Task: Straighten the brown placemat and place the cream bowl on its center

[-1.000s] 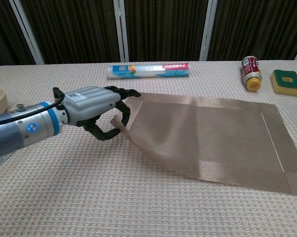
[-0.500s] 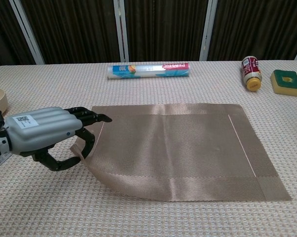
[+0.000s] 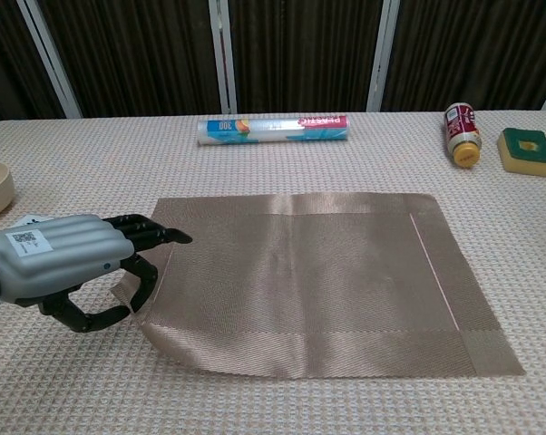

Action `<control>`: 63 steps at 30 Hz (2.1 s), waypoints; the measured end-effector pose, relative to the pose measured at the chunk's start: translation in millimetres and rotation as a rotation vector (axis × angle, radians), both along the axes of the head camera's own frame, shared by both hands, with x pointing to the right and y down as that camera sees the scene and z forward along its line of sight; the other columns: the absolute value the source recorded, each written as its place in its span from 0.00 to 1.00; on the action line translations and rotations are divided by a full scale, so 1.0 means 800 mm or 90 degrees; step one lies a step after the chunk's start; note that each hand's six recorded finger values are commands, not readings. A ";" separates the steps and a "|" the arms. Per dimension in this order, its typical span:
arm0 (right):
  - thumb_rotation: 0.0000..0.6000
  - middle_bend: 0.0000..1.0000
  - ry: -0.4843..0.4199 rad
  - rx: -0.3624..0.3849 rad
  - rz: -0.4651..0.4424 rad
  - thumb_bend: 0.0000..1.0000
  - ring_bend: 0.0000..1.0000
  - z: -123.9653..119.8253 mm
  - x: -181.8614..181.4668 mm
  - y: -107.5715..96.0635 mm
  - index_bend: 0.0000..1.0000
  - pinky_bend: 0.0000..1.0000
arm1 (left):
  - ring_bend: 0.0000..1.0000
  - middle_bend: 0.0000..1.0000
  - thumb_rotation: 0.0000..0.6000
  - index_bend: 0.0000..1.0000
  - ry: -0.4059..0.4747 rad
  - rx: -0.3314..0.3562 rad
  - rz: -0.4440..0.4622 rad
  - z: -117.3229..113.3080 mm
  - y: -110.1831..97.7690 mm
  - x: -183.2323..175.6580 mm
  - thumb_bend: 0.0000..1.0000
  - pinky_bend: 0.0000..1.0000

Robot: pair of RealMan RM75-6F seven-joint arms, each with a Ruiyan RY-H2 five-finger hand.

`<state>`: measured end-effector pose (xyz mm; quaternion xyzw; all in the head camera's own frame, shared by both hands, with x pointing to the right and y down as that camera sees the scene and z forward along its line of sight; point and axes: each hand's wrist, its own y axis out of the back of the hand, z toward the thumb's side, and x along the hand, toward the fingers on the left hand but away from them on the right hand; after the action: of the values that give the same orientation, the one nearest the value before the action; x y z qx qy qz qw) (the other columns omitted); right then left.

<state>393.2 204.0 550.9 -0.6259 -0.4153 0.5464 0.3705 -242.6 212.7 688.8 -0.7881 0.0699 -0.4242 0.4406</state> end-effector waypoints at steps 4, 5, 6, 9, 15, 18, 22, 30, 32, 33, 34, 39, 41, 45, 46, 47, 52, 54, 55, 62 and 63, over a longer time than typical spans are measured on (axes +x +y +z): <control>1.00 0.00 0.000 0.000 -0.001 0.00 0.00 0.000 0.000 0.000 0.00 0.00 | 0.00 0.00 1.00 0.35 0.002 -0.001 -0.003 -0.001 0.001 -0.004 0.25 0.00; 1.00 0.00 0.000 0.000 -0.001 0.00 0.00 0.000 0.000 0.000 0.00 0.00 | 0.00 0.00 1.00 0.23 0.002 -0.002 -0.005 -0.002 0.001 -0.005 0.15 0.00; 1.00 0.00 0.000 0.001 -0.001 0.00 0.00 -0.001 0.000 0.000 0.00 0.00 | 0.00 0.00 1.00 0.16 0.003 -0.003 -0.006 -0.003 0.001 -0.006 0.09 0.00; 1.00 0.00 -0.001 0.001 -0.001 0.00 0.00 -0.001 0.000 0.000 0.00 0.00 | 0.00 0.00 1.00 0.01 0.002 -0.012 -0.010 -0.005 0.002 -0.010 0.00 0.00; 1.00 0.00 -0.002 -0.002 -0.004 0.00 0.00 -0.001 -0.002 0.002 0.00 0.00 | 0.00 0.00 1.00 0.00 0.004 -0.024 -0.022 -0.015 0.001 -0.019 0.00 0.00; 1.00 0.00 -0.002 -0.003 -0.007 0.00 0.00 0.000 -0.003 0.002 0.00 0.00 | 0.00 0.00 1.00 0.00 0.010 -0.008 -0.050 -0.032 -0.014 -0.037 0.00 0.00; 1.00 0.00 -0.003 -0.003 -0.010 0.00 0.00 0.000 -0.005 0.003 0.00 0.00 | 0.00 0.00 1.00 0.00 0.021 0.043 -0.111 -0.060 -0.051 -0.069 0.00 0.00; 1.00 0.00 -0.005 -0.002 -0.012 0.00 0.00 -0.002 -0.006 0.004 0.00 0.00 | 0.00 0.00 1.00 0.02 -0.021 0.096 -0.276 -0.061 -0.130 -0.153 0.00 0.00; 1.00 0.00 -0.004 -0.004 -0.013 0.00 0.00 -0.001 -0.006 0.004 0.00 0.00 | 0.00 0.00 1.00 0.05 -0.040 0.099 -0.307 -0.055 -0.142 -0.174 0.00 0.00; 1.00 0.00 -0.003 -0.005 -0.013 0.00 0.00 0.000 -0.006 0.004 0.00 0.00 | 0.00 0.00 1.00 0.07 -0.053 0.099 -0.325 -0.050 -0.148 -0.189 0.00 0.00; 1.00 0.00 -0.002 -0.006 -0.013 0.00 0.00 0.000 -0.006 0.004 0.00 0.00 | 0.00 0.00 1.00 0.08 -0.064 0.098 -0.338 -0.046 -0.153 -0.199 0.00 0.00; 1.00 0.00 0.003 -0.011 -0.013 0.00 0.00 0.004 -0.006 0.004 0.00 0.00 | 0.00 0.00 1.00 0.19 -0.114 0.094 -0.409 -0.022 -0.170 -0.256 0.00 0.00; 1.00 0.00 0.006 -0.012 -0.014 0.00 0.00 0.005 -0.006 0.003 0.00 0.00 | 0.00 0.00 1.00 0.26 -0.128 0.095 -0.430 -0.014 -0.173 -0.274 0.00 0.00; 1.00 0.00 0.010 -0.013 -0.014 0.00 0.00 0.007 -0.006 0.003 0.00 0.00 | 0.00 0.00 1.00 0.33 -0.148 0.088 -0.474 0.004 -0.173 -0.306 0.02 0.00; 1.00 0.00 0.010 -0.013 -0.014 0.00 0.00 0.007 -0.006 0.003 0.00 0.00 | 0.00 0.00 1.00 0.35 -0.150 0.084 -0.485 0.009 -0.170 -0.313 0.04 0.00; 1.00 0.00 0.010 -0.014 -0.014 0.00 0.00 0.008 -0.006 0.003 0.00 0.00 | 0.00 0.00 1.00 0.37 -0.153 0.082 -0.492 0.012 -0.169 -0.317 0.07 0.00; 1.00 0.00 0.010 -0.014 -0.015 0.00 0.00 0.008 -0.006 0.002 0.00 0.00 | 0.00 0.00 1.00 0.42 -0.173 0.081 -0.518 0.024 -0.161 -0.340 0.10 0.00; 1.00 0.00 0.010 -0.014 -0.016 0.00 0.00 0.008 -0.006 0.002 0.00 0.00 | 0.00 0.00 1.00 0.42 -0.179 0.078 -0.526 0.029 -0.158 -0.345 0.11 0.00; 1.00 0.00 0.010 -0.013 -0.016 0.00 0.00 0.007 -0.006 0.002 0.00 0.00 | 0.00 0.00 1.00 0.42 -0.181 0.075 -0.531 0.032 -0.155 -0.348 0.13 0.00; 1.00 0.00 0.012 -0.012 -0.019 0.00 0.00 0.007 -0.006 0.003 0.00 0.00 | 0.00 0.00 1.00 0.42 -0.191 0.069 -0.548 0.048 -0.151 -0.353 0.23 0.00; 1.00 0.00 0.012 -0.011 -0.019 0.00 0.00 0.007 -0.006 0.003 0.00 0.00 | 0.00 0.00 1.00 0.42 -0.191 0.067 -0.549 0.050 -0.150 -0.352 0.24 0.00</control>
<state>388.3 206.2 556.6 -0.6300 -0.3973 0.5505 0.3771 -523.9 92.7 729.1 -0.5934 0.3485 -0.6740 0.2687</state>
